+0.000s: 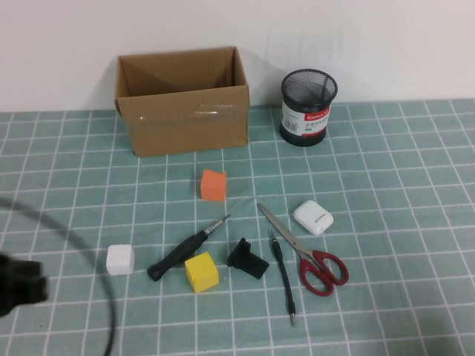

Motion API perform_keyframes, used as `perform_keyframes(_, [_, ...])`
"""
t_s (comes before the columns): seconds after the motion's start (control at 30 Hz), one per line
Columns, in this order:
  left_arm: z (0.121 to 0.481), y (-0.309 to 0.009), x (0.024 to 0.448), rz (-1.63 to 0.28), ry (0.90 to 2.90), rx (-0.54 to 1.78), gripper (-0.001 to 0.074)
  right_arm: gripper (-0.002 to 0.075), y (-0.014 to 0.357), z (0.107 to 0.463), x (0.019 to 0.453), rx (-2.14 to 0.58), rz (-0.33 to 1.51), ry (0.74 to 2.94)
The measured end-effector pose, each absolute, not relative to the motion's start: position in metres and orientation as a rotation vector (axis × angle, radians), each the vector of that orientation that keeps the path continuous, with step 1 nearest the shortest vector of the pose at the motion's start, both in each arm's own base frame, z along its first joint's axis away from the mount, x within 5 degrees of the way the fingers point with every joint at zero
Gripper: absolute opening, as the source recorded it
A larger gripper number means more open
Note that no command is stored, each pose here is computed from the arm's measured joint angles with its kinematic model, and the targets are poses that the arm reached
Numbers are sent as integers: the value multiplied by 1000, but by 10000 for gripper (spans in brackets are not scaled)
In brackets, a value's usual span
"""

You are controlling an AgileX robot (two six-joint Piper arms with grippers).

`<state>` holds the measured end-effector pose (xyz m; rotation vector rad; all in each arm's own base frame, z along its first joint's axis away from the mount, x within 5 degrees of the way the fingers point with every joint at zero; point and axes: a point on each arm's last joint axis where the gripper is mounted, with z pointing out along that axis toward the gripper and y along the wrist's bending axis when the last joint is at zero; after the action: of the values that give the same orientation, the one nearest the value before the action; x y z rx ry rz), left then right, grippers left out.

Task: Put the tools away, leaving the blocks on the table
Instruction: Pick up the black Screwdriver from the table

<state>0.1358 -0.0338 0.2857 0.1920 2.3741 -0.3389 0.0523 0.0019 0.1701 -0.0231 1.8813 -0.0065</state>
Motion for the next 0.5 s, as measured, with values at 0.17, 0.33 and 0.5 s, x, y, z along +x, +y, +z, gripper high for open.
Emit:
perform_keyframes(0.17, [285, -47, 192, -411, 2577, 466, -4, -8, 2, 170, 52, -23, -7, 1881])
perform_keyframes(0.33, [280, -77, 234, -469, 2595, 686, -4, -7, 2, 170, 52, -23, -7, 1881])
perform_keyframes(0.5, [275, -125, 259, -425, 2554, 988, -4, -7, 2, 170, 52, -23, -7, 1881])
